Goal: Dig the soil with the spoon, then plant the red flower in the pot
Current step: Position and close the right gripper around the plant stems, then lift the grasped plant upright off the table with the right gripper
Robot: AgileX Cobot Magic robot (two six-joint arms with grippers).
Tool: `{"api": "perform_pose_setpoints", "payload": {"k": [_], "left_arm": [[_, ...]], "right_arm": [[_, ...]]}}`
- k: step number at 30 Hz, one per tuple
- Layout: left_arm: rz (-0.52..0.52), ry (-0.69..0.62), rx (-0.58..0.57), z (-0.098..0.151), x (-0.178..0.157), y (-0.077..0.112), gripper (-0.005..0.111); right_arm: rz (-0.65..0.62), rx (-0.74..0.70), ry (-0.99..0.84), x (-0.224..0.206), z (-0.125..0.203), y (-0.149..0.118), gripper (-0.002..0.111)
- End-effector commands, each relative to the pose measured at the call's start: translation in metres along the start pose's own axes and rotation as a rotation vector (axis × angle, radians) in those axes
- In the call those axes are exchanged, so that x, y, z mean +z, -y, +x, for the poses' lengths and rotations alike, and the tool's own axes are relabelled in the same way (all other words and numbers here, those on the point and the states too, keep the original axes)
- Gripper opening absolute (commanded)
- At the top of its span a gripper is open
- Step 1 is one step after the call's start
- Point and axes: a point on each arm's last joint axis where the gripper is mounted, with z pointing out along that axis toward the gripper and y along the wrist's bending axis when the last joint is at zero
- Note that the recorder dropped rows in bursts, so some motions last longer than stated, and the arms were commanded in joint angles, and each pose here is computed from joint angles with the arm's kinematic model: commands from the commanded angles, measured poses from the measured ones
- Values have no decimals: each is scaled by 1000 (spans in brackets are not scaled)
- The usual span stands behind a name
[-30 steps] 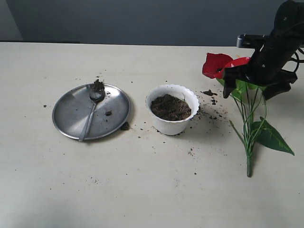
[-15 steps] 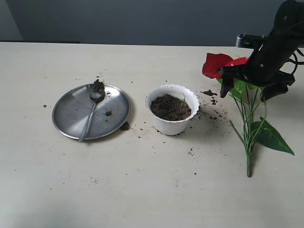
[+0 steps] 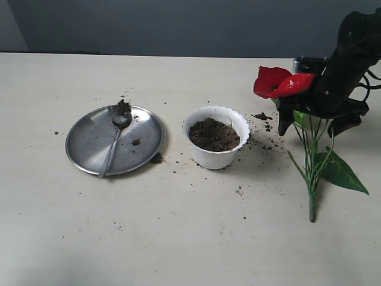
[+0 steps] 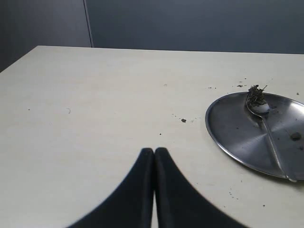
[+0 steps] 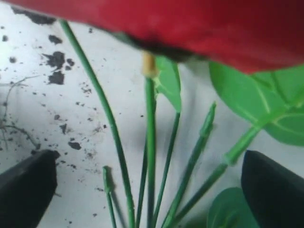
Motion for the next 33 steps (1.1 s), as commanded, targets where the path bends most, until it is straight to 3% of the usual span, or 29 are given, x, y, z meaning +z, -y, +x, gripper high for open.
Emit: {"api": "perform_pose_setpoints", "payload": {"k": [1,12,29,31,32,33], "left_arm": [[3,9,1,1,0,0,0],[3,9,1,1,0,0,0],[3,9,1,1,0,0,0],[3,9,1,1,0,0,0],[3,9,1,1,0,0,0],[3,9,1,1,0,0,0]], "right_arm": [[3,-13,13,4,-1,2,103],[41,-36,-49,38,0,8,103],[4,11,-123,50,6,6,102],[6,38,-146,49,8,6,95],[8,57,-154,49,9,6,80],[8,61,-158,49,9,6,72]]}}
